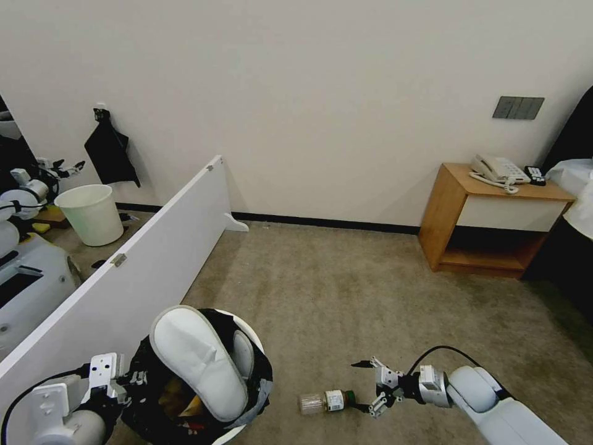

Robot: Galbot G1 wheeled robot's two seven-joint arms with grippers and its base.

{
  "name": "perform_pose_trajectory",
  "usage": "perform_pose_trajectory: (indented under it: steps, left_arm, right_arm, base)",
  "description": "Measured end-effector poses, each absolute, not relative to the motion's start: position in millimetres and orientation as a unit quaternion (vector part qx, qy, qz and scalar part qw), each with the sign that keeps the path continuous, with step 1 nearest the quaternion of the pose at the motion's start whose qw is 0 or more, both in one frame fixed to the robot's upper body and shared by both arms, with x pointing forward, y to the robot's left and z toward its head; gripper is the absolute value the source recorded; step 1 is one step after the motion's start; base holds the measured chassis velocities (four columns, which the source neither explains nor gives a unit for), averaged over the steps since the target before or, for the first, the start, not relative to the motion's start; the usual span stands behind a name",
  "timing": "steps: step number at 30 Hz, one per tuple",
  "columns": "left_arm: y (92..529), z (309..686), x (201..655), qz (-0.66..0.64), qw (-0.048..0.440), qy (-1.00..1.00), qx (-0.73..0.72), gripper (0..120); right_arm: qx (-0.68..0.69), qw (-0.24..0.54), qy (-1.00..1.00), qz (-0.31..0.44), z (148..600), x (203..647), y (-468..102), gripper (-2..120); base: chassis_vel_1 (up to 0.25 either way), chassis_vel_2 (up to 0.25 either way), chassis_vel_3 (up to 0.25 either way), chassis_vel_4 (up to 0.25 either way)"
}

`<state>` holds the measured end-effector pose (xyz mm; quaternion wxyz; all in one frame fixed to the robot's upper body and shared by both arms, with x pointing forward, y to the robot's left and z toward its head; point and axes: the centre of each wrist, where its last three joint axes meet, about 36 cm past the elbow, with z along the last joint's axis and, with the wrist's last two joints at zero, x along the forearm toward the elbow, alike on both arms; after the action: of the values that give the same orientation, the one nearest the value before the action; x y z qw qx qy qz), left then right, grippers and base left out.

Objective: Pick up the trash bin, then pick up the garbage from the floor and place it into the trash bin.

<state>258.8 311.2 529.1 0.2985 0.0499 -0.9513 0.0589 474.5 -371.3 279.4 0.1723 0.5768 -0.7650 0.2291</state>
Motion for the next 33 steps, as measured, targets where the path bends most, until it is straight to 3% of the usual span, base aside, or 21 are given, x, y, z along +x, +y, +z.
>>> perform_pose_trajectory:
  steps: [10,20,33]
  left_arm:
    - [312,528,260,0.058,0.300,-0.951,0.050,2]
    - [314,526,261,0.058,0.301,-0.950,0.052,2]
    - [314,526,262,0.058,0.301,-0.950,0.052,2]
  right_arm:
    - [0.573,0.197,-0.761,0.232,254,496,-368,100]
    - [0.582,0.191,-0.759,0.219,237,537,-327,100]
    - [0.601,0.191,-0.749,0.203,224,544,-288,100]
  base:
    - [0.000,0.000,0.000,0.000]
    - [0.000,0.000,0.000,0.000]
    - [0.000,0.000,0.000,0.000]
